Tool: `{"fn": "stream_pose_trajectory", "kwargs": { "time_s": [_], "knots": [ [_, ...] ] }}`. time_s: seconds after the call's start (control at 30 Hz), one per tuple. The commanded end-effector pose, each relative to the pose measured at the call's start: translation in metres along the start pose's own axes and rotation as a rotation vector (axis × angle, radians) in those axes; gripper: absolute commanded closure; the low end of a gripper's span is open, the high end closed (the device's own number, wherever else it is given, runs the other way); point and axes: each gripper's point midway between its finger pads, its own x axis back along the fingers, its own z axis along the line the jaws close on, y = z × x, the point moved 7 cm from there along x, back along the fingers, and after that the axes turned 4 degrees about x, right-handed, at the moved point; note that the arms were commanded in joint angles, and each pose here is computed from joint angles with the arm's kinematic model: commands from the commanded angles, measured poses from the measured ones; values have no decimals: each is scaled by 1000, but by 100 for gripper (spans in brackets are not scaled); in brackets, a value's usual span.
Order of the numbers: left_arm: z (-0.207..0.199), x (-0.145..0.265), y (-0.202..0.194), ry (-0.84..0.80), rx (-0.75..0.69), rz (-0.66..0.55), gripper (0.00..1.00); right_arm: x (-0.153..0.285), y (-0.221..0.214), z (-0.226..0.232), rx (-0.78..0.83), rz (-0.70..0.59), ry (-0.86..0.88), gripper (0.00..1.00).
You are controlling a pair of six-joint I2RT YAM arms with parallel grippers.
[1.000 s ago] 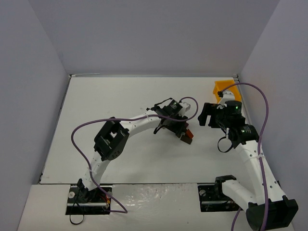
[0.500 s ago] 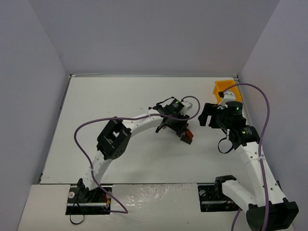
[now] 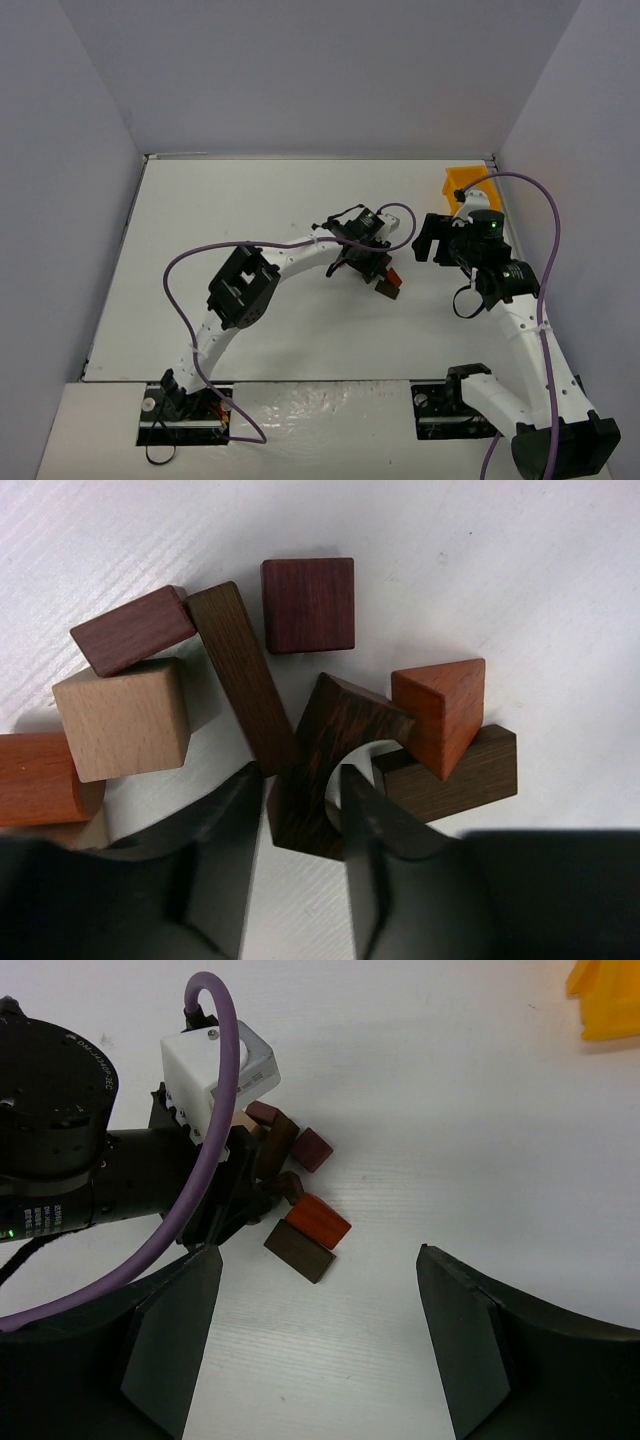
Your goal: Build the wood block tower
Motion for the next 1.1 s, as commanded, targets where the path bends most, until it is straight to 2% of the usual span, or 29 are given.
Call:
{"fn": "stream_pose_trajectory", "kwargs": {
  "time_s": [0.0,0.13,0.33,0.43,0.53,0.73,0.93,1.07],
  "knots": [
    [-15,35,29,-12,-15,-115,79,-1,9,0,3,-57,-10,24],
    [-10,65,27,63,-33,-147,98,0,11,0,6,-65,-15,24],
    [20,125,6,316,-51,-212,100,2,15,1,10,-75,-12,24],
    [46,149,-7,535,-52,-243,100,2,15,1,15,-75,-12,24],
    [77,157,-29,783,-50,-228,100,1,14,0,20,-72,-16,24],
    [125,160,-57,1148,-40,-174,100,1,13,1,26,-68,-9,24],
    [150,148,-63,1278,-27,-120,100,2,10,1,21,-70,1,25],
    [152,134,-69,1289,13,-115,100,4,8,2,15,-72,3,24]
  ]
}}
